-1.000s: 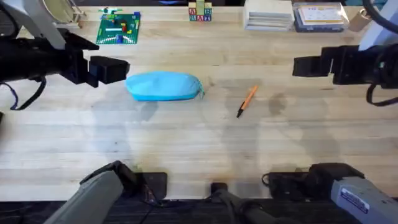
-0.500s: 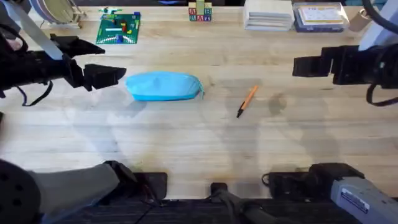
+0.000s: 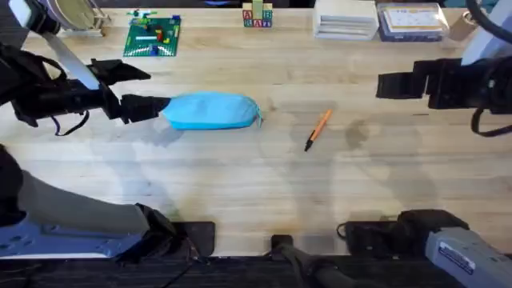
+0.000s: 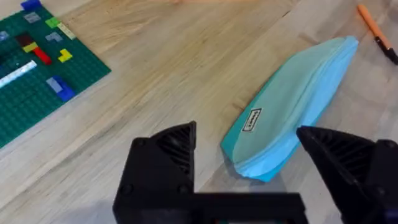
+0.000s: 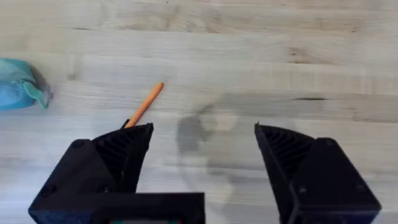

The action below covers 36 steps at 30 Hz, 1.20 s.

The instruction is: Unzip the bag, pick up the pens from the table one at a time and place them inside, then zip the bag closed.

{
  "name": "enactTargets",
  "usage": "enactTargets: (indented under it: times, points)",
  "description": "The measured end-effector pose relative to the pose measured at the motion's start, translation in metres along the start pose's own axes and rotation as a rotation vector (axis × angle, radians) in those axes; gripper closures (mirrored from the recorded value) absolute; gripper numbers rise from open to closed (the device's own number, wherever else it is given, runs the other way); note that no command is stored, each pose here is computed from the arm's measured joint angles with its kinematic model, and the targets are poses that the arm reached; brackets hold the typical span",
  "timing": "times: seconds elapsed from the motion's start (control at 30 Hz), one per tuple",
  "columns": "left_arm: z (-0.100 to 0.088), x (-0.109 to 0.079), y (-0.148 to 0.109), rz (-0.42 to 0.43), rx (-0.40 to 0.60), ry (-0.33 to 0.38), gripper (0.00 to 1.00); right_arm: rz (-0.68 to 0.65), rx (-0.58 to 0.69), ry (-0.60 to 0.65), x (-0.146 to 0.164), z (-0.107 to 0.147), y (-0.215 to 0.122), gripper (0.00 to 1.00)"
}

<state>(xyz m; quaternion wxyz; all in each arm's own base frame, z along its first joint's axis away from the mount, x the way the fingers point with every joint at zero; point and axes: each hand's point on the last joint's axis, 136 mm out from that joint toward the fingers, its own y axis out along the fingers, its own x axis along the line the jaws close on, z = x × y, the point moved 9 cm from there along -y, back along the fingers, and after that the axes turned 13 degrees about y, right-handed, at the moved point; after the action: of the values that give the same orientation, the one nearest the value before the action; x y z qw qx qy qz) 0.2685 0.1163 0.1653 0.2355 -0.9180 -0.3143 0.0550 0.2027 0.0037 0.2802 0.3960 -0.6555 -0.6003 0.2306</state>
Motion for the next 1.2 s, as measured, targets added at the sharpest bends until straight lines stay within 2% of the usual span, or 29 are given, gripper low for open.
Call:
enactTargets:
  times: [0.43, 0.77, 0.9, 0.93, 1.0, 1.2]
  points:
    - [-0.002, 0.001, 0.001, -0.001, -0.041, 0.017, 0.01, 0.0, 0.0, 0.0, 0.0, 0.0, 0.0, 0.004]
    - [-0.002, 0.001, 0.001, -0.004, -0.045, 0.174, 0.01, 0.0, 0.001, 0.0, 0.0, 0.0, 0.0, 0.004]
    - [-0.002, 0.0, 0.001, 0.0, -0.049, 0.201, 0.01, 0.0, 0.001, 0.0, 0.0, 0.0, 0.0, 0.004]
    - [-0.004, -0.01, 0.0, 0.037, -0.057, 0.221, 0.008, 0.001, 0.001, 0.0, 0.0, 0.0, 0.0, 0.004]
    - [-0.004, -0.014, 0.0, 0.053, -0.06, 0.235, 0.01, 0.0, 0.001, 0.0, 0.0, 0.0, 0.0, 0.004]
    - [-0.002, -0.017, 0.0, 0.071, -0.035, 0.287, 0.009, 0.0, 0.001, 0.0, 0.0, 0.0, 0.0, 0.004]
